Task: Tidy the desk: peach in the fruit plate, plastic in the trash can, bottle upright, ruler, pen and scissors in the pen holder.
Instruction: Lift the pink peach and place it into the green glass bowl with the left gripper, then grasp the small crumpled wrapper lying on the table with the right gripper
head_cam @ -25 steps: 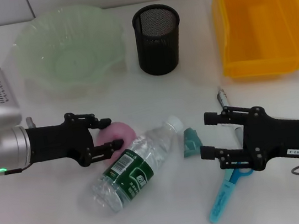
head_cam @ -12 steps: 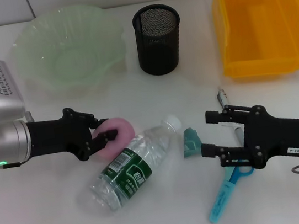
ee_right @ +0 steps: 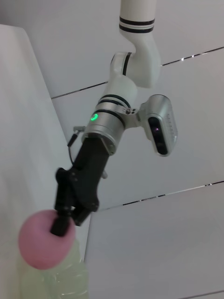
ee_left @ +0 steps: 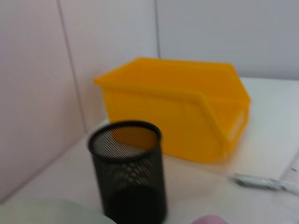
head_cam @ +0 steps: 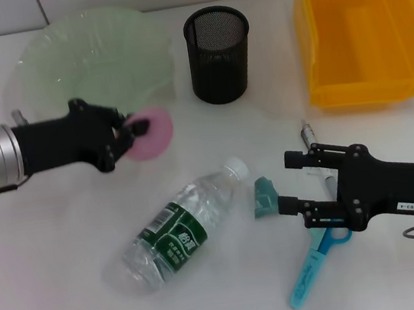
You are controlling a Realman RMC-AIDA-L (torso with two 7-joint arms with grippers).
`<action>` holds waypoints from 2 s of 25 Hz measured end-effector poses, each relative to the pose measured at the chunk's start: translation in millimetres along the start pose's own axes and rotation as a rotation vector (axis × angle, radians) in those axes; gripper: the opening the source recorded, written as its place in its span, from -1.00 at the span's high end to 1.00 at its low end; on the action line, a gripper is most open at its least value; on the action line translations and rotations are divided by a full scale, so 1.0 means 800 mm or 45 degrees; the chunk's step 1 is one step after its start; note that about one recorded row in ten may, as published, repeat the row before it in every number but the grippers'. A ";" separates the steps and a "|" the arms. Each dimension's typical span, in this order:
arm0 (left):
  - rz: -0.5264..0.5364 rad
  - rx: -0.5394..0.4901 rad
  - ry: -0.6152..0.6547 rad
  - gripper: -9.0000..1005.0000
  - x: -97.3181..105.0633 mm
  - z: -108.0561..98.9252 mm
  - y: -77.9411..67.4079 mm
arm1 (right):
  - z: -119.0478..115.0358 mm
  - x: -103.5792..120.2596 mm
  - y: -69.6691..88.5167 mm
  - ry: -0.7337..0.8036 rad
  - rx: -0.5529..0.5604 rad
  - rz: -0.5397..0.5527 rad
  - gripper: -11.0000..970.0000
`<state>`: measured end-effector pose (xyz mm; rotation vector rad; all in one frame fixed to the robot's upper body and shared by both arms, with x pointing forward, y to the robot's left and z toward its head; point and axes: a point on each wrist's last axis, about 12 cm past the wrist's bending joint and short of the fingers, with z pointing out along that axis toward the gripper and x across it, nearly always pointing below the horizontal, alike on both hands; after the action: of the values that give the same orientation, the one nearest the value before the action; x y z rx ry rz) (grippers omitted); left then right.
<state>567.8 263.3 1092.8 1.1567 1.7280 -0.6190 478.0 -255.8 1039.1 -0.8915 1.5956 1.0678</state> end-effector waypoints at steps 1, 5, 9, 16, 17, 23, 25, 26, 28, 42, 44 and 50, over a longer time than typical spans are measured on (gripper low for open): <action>-0.001 -0.027 -0.019 0.70 -0.003 -0.001 0.003 | 0.000 0.000 0.000 0.000 0.000 0.000 -0.55; -0.022 -0.129 -0.100 0.78 -0.012 -0.005 0.016 | 0.000 0.000 0.000 0.000 0.001 -0.001 -0.55; -0.074 -0.301 -0.149 0.87 -0.017 -0.008 0.037 | 0.001 -0.001 -0.001 0.000 0.000 -0.001 -0.56; -0.190 -0.488 -0.079 0.88 -0.008 0.015 0.060 | 0.003 -0.003 -0.003 0.005 -0.001 0.014 -0.55; -0.190 -0.488 -0.079 0.86 -0.008 0.015 0.060 | 0.003 -0.003 -0.003 0.005 -0.001 0.014 -0.55; -0.216 -0.514 -0.099 0.73 -0.008 0.017 0.061 | 0.004 -0.005 -0.005 0.004 -0.002 0.018 -0.55; -0.218 -0.513 -0.100 0.65 -0.007 0.016 0.061 | 0.004 -0.005 -0.005 0.005 -0.001 0.023 -0.55; -0.218 -0.511 -0.100 0.61 -0.007 0.016 0.061 | 0.004 -0.005 -0.005 0.005 -0.001 0.023 -0.55; -0.218 -0.500 -0.105 0.53 -0.007 0.016 0.059 | 0.003 -0.006 -0.006 0.006 -0.001 0.026 -0.56; -0.060 -0.100 -0.257 -0.55 -0.017 -0.002 0.007 | -0.007 -0.027 -0.009 -0.002 -0.043 0.107 -0.56; 0.034 0.083 -0.308 -0.66 -0.007 -0.012 -0.027 | -0.019 -0.045 -0.010 0.008 -0.080 0.129 -0.56; 0.004 0.181 -0.332 -0.70 0.021 -0.034 -0.062 | -0.044 -0.136 -0.022 0.367 -0.042 0.197 -0.55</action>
<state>509.9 271.3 1085.2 1.1211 1.4792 -0.8626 509.6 -289.2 1145.0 -0.9912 1.9157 1.1126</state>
